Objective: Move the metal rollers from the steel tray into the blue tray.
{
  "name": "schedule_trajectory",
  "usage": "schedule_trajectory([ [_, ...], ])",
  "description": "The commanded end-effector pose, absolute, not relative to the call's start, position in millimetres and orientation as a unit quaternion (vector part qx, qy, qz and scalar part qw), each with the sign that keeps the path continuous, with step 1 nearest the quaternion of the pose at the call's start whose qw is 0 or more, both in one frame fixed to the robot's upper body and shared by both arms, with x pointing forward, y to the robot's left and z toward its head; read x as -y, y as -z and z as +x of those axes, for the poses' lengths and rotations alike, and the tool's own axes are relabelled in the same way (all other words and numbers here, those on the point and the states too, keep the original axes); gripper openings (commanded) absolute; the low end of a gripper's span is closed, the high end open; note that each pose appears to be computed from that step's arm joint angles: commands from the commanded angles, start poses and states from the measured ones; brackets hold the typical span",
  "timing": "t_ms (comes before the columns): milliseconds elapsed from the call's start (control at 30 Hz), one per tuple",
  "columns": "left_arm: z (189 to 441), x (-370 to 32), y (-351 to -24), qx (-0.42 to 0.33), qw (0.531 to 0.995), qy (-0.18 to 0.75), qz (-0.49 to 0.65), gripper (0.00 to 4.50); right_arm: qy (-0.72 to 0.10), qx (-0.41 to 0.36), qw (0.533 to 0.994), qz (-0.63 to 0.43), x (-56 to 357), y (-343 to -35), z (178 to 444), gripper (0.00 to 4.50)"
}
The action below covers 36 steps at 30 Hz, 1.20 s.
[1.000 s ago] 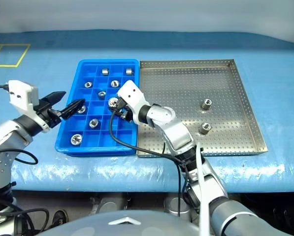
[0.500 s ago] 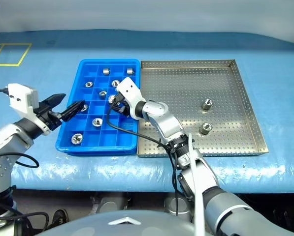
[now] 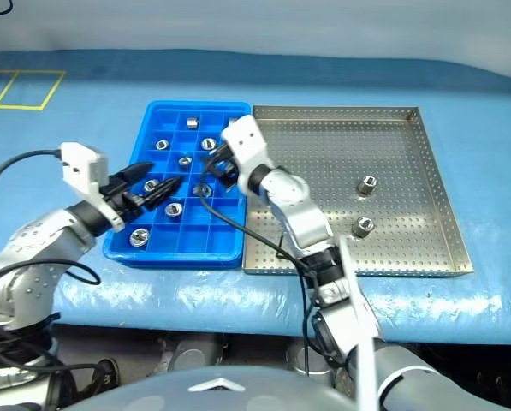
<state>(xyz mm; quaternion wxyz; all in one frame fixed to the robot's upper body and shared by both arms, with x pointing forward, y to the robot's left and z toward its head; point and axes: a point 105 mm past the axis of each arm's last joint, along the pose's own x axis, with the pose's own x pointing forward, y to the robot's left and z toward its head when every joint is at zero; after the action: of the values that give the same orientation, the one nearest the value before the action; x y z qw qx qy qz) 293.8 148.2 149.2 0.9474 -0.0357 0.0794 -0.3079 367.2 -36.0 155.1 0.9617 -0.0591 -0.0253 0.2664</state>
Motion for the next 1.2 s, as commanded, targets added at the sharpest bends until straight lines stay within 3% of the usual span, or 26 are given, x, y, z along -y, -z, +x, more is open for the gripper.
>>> schedule_trajectory([
  [33,294,-112,-158,-0.052,0.928,0.366,-0.037,4.18,-0.107,0.026,0.990,-0.084,103,-163,356,3.60],
  [200,299,-89,-155,-0.059,0.910,0.409,-0.042,4.18,0.034,-0.025,0.993,-0.110,169,-143,340,3.60],
  [300,301,-82,-154,-0.060,0.902,0.426,-0.040,4.18,0.069,-0.038,0.993,-0.093,191,-133,343,3.60],
  [600,304,-77,-154,-0.058,0.898,0.435,-0.035,4.18,0.070,-0.070,0.995,0.005,204,-105,369,3.60],
  [833,300,-80,-151,-0.065,0.902,0.424,-0.042,4.18,0.045,-0.064,0.997,0.012,194,-106,382,3.60],
  [1100,301,-86,-151,-0.063,0.910,0.408,-0.041,4.18,0.054,-0.114,0.992,0.017,197,-80,391,3.60],
  [1200,301,-87,-152,-0.062,0.912,0.404,-0.040,4.18,0.058,-0.113,0.992,0.017,199,-80,392,3.02],
])
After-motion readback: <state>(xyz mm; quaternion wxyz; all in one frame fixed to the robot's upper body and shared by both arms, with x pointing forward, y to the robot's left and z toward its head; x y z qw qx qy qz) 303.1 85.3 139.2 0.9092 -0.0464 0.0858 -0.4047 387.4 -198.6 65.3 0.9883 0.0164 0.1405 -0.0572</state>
